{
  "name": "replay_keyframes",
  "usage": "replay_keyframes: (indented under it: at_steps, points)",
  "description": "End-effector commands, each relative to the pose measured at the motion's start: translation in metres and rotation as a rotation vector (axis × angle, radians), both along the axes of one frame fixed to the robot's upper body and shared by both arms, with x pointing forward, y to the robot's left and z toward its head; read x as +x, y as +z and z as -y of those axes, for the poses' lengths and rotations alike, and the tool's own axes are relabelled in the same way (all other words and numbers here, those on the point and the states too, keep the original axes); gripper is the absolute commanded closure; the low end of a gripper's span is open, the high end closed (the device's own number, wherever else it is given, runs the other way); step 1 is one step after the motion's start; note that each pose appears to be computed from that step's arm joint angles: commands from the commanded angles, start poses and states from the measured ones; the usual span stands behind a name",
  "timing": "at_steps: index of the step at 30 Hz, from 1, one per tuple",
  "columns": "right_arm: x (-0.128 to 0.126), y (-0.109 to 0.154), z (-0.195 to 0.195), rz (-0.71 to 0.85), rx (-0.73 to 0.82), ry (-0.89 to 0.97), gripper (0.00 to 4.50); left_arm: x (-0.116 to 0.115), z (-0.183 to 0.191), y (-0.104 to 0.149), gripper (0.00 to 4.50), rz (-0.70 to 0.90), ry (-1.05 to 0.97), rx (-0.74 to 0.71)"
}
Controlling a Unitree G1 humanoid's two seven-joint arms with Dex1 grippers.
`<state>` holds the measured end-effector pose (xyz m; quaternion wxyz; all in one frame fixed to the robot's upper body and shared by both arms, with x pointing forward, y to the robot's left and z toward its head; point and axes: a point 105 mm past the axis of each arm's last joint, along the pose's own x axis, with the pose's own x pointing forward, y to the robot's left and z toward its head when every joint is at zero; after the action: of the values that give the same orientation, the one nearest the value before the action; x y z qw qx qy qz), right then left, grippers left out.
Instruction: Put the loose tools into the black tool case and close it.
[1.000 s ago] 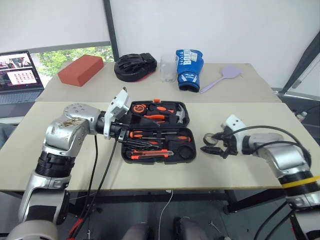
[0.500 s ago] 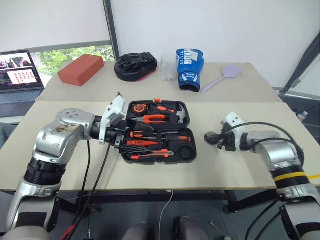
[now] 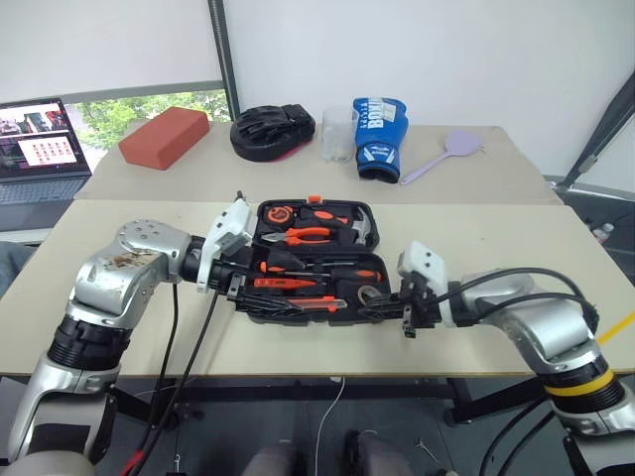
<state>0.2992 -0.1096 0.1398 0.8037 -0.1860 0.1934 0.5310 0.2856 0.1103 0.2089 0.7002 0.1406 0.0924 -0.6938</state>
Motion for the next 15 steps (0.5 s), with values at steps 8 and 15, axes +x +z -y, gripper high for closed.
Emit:
replay_keyframes:
  at_steps: [8,15]
  points:
    - [-0.005,0.004,0.0,0.039,0.008,0.012,1.13,0.001,-0.002,0.005,0.0,0.042,0.005,0.009]
    - [0.011,0.031,0.025,0.052,0.114,-0.11,1.87,0.034,-0.053,-0.021,0.26,0.027,0.367,0.022]
